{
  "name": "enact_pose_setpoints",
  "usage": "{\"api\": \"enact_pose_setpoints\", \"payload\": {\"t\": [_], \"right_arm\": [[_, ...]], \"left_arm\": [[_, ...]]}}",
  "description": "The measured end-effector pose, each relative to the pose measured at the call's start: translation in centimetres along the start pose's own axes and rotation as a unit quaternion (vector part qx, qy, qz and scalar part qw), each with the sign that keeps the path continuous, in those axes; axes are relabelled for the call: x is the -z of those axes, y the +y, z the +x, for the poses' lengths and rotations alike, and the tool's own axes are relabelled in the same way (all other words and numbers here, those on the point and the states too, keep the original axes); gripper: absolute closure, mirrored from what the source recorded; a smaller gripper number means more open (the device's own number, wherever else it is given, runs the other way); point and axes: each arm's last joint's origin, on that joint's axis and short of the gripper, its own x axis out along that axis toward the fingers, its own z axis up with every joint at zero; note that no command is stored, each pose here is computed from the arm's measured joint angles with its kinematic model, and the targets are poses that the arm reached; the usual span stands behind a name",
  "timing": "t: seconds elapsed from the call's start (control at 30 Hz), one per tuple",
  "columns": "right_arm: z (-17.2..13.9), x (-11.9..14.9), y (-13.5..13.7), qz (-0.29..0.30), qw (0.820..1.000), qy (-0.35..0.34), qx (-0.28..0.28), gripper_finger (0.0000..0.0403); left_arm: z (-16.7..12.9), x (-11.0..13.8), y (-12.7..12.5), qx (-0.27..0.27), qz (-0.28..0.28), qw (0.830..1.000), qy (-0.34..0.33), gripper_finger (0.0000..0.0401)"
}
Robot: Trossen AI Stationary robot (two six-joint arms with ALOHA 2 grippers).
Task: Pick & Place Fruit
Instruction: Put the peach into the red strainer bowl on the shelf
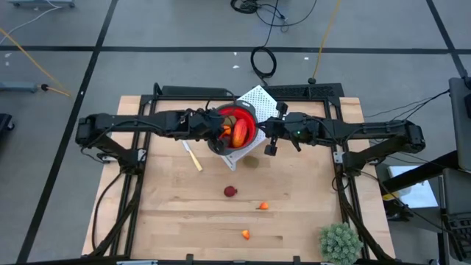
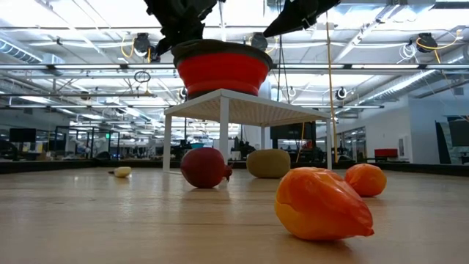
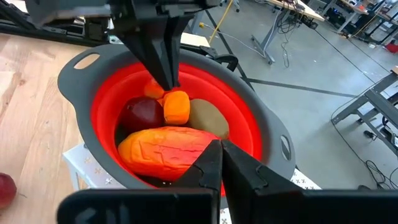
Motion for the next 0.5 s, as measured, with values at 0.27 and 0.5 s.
{"api": "enact_pose_setpoints", "payload": {"t": [0.27, 0.5], "right_arm": [[0.0, 0.0, 0.0, 0.0, 1.0, 0.0, 0.0, 0.0402], [0.0, 0.0, 0.0, 0.0, 1.0, 0.0, 0.0, 0.0402]], "left_arm": [[0.56, 0.26, -0.05, -0.005, -0.001, 1.0, 0.013, 0.0401], [0.74, 0.2, -0.13, -0.004, -0.004, 1.0, 0.01, 0.0395]]}}
